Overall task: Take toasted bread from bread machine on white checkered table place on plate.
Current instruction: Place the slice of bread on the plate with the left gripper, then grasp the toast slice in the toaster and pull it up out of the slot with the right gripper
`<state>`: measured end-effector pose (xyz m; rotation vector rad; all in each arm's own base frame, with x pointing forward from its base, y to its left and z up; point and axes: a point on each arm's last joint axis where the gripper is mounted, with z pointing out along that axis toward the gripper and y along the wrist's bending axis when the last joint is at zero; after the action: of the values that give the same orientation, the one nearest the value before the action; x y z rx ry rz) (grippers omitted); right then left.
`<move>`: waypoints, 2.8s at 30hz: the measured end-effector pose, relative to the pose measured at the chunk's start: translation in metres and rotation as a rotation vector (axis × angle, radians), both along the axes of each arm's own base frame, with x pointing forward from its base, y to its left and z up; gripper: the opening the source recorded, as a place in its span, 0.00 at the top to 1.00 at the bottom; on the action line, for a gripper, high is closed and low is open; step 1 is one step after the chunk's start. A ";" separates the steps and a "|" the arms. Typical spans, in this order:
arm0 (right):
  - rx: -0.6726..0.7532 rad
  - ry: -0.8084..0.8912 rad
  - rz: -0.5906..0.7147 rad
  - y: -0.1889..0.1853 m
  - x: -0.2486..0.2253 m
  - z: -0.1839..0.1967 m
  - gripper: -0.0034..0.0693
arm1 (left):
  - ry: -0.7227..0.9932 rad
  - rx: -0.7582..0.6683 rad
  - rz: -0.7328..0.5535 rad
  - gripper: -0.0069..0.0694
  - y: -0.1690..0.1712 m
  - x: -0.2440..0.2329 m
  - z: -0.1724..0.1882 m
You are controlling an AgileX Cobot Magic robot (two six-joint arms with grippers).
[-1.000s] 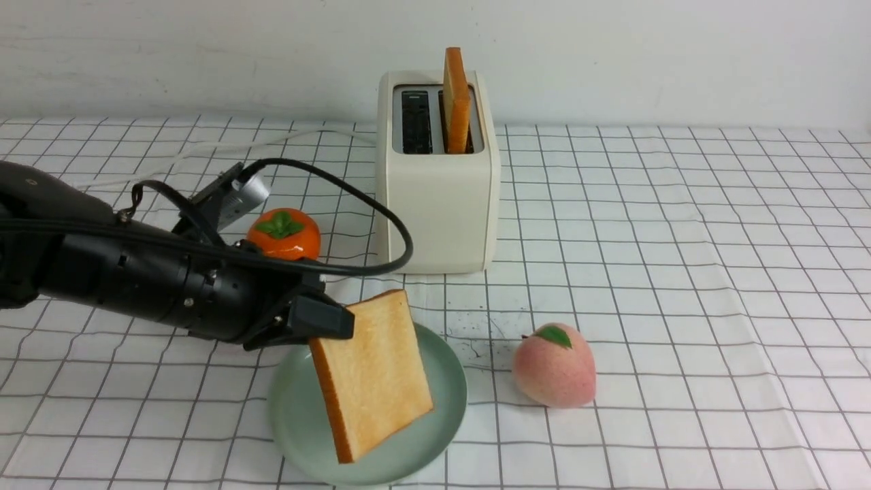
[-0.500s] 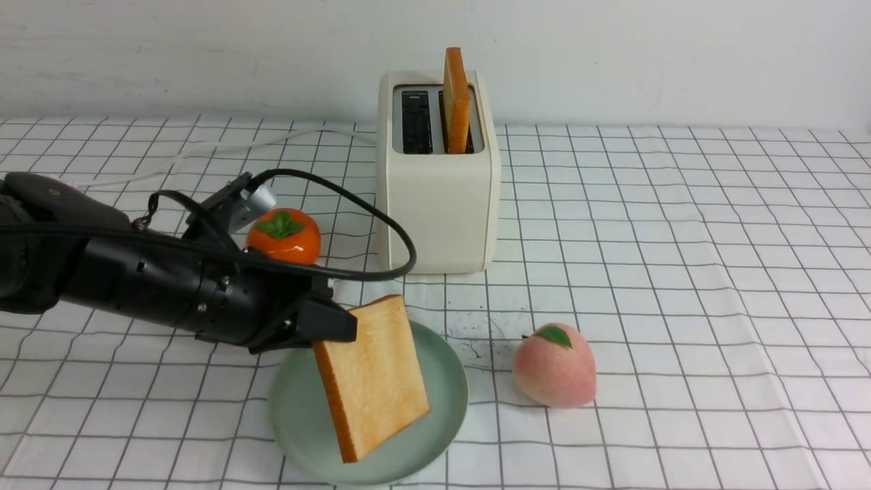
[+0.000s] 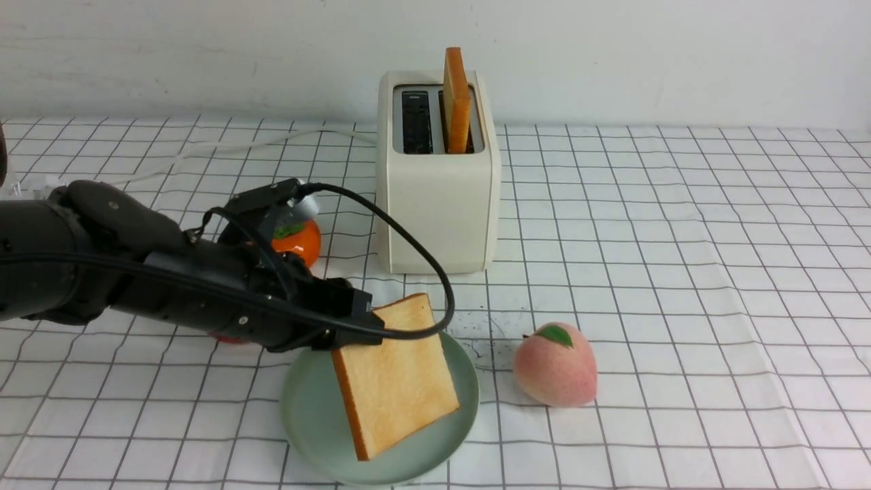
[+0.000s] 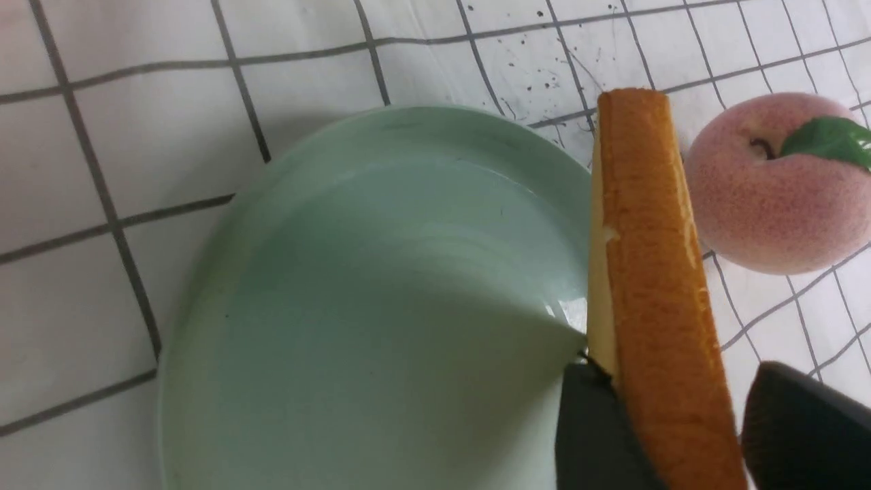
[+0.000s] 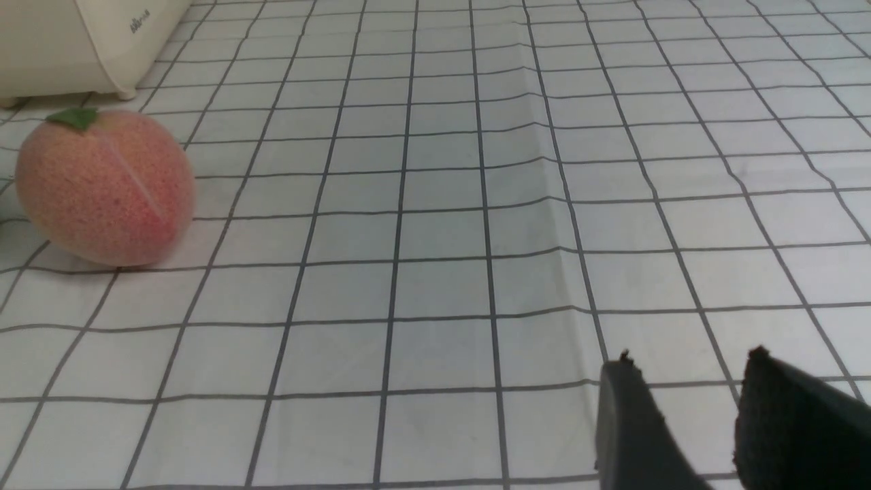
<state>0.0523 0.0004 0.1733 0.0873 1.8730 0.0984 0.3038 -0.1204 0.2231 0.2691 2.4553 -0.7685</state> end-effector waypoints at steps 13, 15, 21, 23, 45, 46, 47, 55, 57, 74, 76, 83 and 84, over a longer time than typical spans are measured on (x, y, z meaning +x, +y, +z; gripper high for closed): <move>0.000 0.000 0.000 0.000 0.000 0.000 0.62 | -0.447 0.135 0.006 0.19 0.024 -0.040 0.096; 0.000 0.000 0.000 0.000 0.000 0.000 0.62 | -0.526 0.095 0.040 0.27 0.030 -0.059 0.122; 0.000 0.000 0.000 0.000 0.000 0.000 0.62 | -0.554 0.001 0.078 0.78 0.040 -0.107 0.158; 0.000 0.000 0.000 0.000 0.000 0.000 0.62 | -0.534 0.034 0.056 0.92 0.044 -0.124 0.162; -0.023 -0.011 -0.001 -0.001 0.000 0.001 0.62 | -0.672 0.065 0.311 0.93 0.083 -0.189 0.123; -0.015 -0.021 -0.003 -0.001 0.001 0.001 0.62 | -0.672 0.065 0.311 0.93 0.083 -0.189 0.123; 0.024 -0.043 -0.007 0.000 0.001 0.002 0.62 | -0.671 0.063 0.311 0.93 0.083 -0.189 0.123; 0.578 -0.326 -0.042 0.003 0.004 0.030 0.63 | -0.646 0.004 0.321 0.93 0.080 -0.189 0.124; 0.698 -0.378 -0.046 0.002 0.003 0.039 0.65 | -0.648 0.007 0.313 0.93 0.080 -0.189 0.124; 0.064 0.570 0.305 0.067 0.112 0.184 0.90 | -0.644 -0.005 0.306 0.93 0.079 -0.190 0.124; 0.030 0.605 0.354 0.090 0.144 0.193 0.90 | -0.633 0.001 0.298 0.93 0.079 -0.190 0.123; -0.047 0.526 0.495 0.171 0.217 0.216 0.89 | -0.602 0.004 0.286 0.93 0.078 -0.191 0.120; -0.052 0.516 0.506 0.185 0.232 0.215 0.87 | -0.602 0.004 0.286 0.93 0.078 -0.191 0.120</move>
<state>0.2842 0.1852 0.3887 -0.4394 2.3743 0.4056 0.1124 -0.0426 0.3432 0.1211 1.8701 -0.4703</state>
